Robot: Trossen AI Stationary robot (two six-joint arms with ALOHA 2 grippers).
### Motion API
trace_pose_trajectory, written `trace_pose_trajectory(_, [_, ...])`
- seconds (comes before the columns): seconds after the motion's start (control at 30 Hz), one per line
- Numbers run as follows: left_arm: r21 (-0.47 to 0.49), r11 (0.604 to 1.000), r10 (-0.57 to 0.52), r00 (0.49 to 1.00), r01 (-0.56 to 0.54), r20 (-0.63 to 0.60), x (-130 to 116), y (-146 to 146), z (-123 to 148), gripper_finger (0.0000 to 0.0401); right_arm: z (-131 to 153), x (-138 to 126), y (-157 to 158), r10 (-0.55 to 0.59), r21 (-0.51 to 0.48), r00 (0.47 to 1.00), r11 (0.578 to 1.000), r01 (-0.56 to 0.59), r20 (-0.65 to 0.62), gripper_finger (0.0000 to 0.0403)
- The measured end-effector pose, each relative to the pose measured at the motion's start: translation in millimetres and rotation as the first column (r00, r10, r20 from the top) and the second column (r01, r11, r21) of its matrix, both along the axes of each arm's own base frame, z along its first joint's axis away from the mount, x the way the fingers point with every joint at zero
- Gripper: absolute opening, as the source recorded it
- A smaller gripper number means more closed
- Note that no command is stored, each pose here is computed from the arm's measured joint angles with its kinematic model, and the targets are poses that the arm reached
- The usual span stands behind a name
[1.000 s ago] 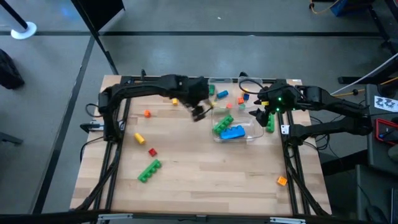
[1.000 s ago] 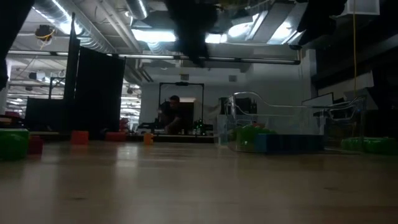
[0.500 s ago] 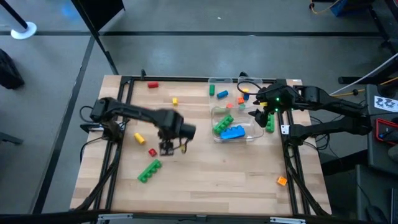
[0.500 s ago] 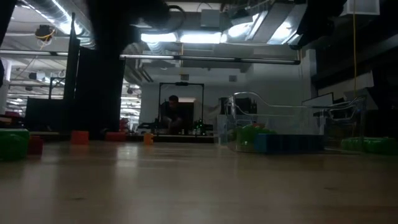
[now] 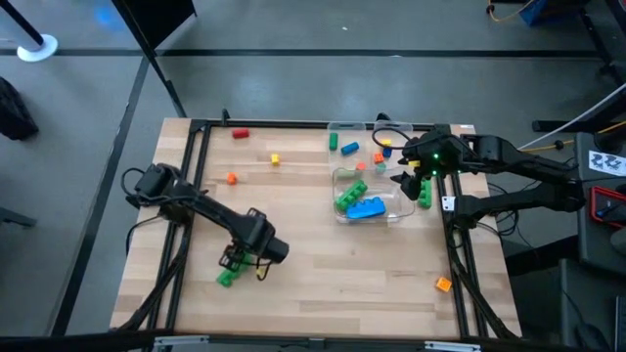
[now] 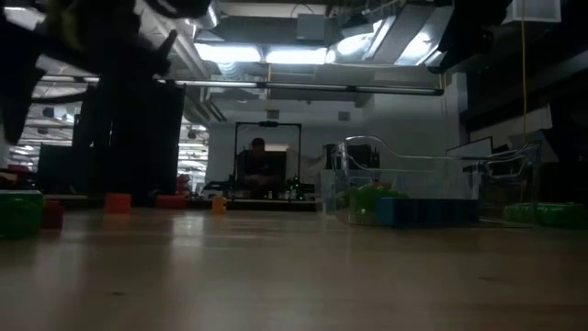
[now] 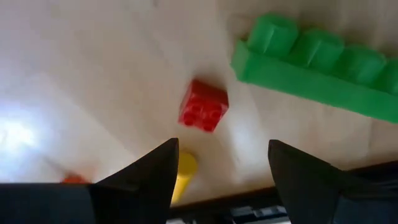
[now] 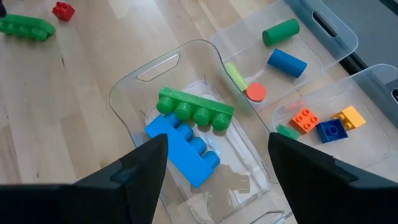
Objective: Sort blocks by size
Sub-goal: Put the small red 4 stud game piece into the right transparent bin
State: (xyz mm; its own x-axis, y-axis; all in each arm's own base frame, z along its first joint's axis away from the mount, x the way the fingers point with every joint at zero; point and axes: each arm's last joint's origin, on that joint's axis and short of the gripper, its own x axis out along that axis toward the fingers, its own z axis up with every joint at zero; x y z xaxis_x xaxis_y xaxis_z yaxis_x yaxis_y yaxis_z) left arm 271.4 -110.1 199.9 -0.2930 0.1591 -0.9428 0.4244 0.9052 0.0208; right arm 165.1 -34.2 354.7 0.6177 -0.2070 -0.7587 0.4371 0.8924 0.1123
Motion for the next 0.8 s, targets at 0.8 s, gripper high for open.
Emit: trace_pose_trajectory(0.8, [0.015,0.998,-0.068,0.998,0.068,0.007,-27,8,-65,0.0233,0,0,0,0.0,0.0,1.0,1.0,0.0,0.0,0.028])
